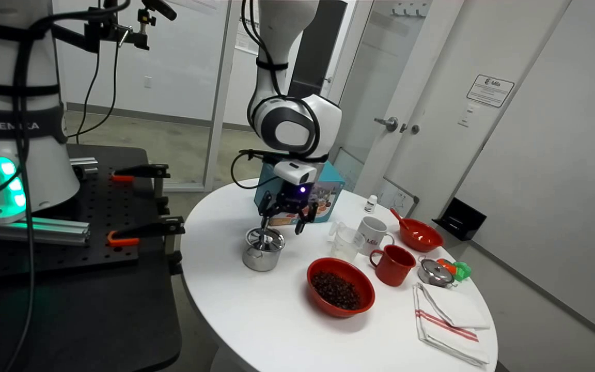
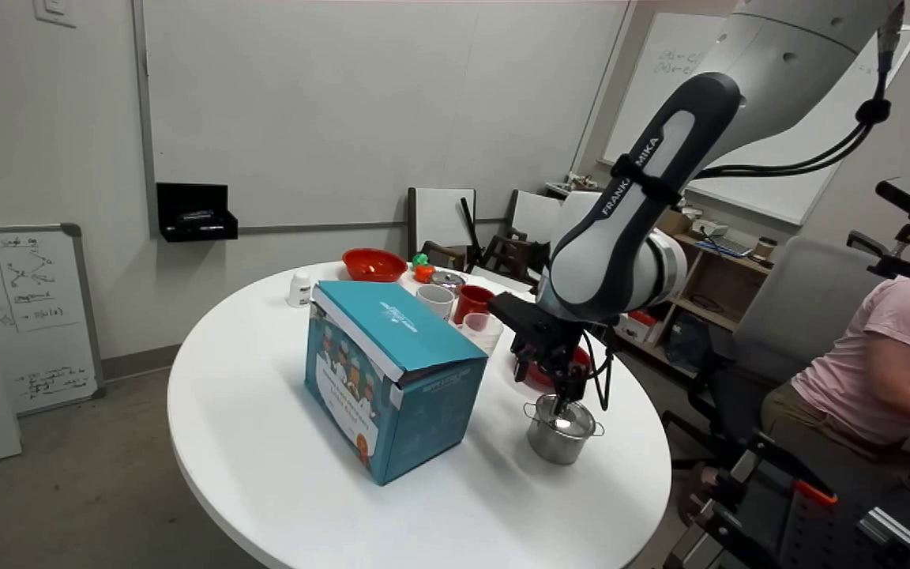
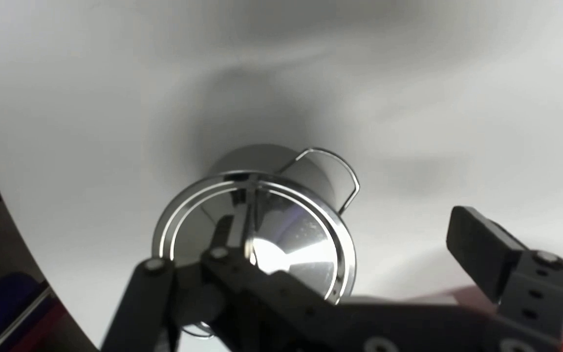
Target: Remove the lid from the silver pot.
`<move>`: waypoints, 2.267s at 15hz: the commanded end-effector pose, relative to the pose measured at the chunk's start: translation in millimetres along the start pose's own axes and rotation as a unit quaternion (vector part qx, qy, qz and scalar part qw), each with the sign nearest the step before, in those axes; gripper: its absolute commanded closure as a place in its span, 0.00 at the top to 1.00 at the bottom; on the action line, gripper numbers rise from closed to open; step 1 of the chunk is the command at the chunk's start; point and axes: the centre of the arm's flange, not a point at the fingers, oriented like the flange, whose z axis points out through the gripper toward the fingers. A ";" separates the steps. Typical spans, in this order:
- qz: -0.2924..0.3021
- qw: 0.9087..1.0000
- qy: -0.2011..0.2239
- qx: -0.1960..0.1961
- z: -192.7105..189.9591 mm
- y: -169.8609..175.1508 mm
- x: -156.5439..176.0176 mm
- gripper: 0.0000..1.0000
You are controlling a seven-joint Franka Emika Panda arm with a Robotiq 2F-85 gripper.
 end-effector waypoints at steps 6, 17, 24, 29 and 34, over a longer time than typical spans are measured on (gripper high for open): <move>-0.002 1.000 -0.011 -0.008 -7.2 22.1 8.9 1.00; 0.032 0.999 0.017 -0.024 -1.6 17.1 37.5 0.60; 0.028 0.999 0.022 -0.020 -7.3 23.9 35.2 0.28; 0.026 0.999 0.028 -0.021 -7.4 25.7 32.8 0.28; 0.044 0.997 0.027 -0.051 -25.6 19.7 31.9 0.28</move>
